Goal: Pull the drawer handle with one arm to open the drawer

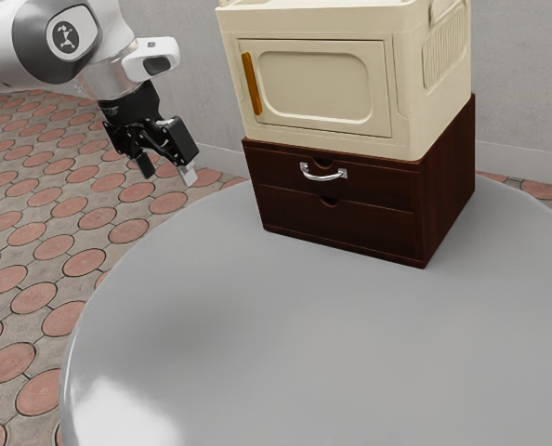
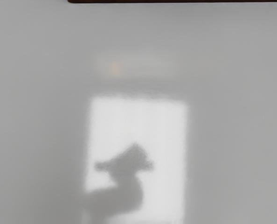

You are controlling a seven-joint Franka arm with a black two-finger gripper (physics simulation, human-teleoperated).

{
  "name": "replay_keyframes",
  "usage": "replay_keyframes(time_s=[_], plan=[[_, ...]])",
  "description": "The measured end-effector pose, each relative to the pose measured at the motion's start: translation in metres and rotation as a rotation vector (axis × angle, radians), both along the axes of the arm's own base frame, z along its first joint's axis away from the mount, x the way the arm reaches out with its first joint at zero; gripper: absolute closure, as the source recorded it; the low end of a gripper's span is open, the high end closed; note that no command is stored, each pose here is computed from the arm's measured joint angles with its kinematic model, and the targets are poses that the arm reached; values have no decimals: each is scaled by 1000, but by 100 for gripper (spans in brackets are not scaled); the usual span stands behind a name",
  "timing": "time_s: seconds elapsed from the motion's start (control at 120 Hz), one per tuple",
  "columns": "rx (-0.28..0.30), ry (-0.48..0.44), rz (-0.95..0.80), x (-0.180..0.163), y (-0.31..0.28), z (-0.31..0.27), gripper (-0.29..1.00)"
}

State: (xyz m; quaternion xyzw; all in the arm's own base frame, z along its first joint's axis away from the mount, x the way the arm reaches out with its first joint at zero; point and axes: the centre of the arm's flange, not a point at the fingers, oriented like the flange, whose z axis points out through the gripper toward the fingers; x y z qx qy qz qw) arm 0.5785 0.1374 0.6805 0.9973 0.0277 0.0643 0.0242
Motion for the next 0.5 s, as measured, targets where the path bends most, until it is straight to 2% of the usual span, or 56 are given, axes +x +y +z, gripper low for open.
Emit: replay_keyframes(time_s=[0.192, 0.267, 0.392, 0.5], plan=[[1, -3, -2, -1, 0, 2, 0], [15, -42, -22, -3, -1, 20, 0], [77, -225, -107, -30, -12, 108, 0], [121, -298, -311, -37, -39, 135, 0]])
